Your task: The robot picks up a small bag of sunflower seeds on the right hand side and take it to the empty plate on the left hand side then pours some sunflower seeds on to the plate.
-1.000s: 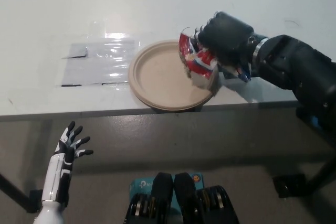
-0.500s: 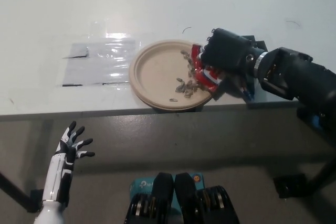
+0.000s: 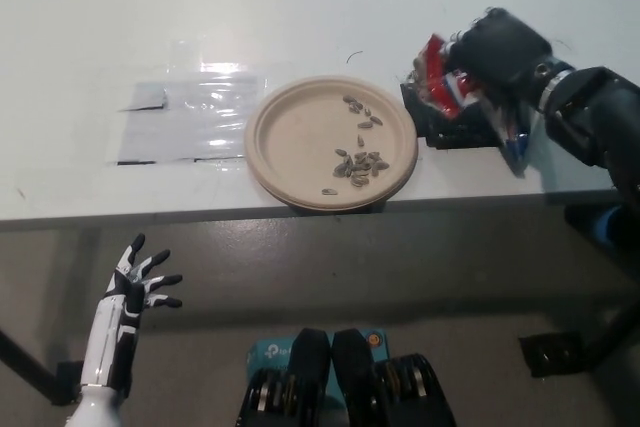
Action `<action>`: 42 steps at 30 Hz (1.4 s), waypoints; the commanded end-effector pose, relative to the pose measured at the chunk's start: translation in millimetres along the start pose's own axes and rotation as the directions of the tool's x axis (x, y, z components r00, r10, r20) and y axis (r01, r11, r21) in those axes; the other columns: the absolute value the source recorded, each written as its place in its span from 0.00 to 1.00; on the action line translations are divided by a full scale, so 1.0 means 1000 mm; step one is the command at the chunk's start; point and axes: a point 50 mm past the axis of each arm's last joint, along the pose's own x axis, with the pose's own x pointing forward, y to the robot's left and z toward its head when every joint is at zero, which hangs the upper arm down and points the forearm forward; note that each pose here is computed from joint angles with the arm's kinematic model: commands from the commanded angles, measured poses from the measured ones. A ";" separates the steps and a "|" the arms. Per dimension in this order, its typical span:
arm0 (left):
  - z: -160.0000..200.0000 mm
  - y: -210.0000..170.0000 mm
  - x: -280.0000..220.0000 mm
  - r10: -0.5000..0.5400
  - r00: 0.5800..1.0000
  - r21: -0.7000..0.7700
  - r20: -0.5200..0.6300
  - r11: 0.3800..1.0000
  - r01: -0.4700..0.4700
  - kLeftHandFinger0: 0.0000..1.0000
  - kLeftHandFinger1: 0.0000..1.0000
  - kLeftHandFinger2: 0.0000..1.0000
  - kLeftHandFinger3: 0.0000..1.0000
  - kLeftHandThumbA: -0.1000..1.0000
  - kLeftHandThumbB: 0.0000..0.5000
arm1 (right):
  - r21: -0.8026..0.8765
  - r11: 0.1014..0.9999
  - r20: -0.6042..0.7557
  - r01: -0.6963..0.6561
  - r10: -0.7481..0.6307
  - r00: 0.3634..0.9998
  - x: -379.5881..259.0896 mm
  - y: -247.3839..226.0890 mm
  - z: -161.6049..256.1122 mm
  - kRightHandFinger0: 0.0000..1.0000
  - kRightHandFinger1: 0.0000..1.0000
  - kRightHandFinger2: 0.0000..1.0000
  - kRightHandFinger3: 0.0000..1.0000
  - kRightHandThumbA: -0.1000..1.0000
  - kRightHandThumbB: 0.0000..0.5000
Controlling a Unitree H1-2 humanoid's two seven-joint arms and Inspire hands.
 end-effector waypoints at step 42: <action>0.008 0.010 0.008 -0.017 0.997 0.055 0.073 0.998 0.013 0.45 0.54 0.65 0.99 1.00 0.00 | 0.672 0.725 0.160 -0.151 0.058 0.986 -0.043 -0.065 0.024 1.00 1.00 1.00 1.00 0.83 1.00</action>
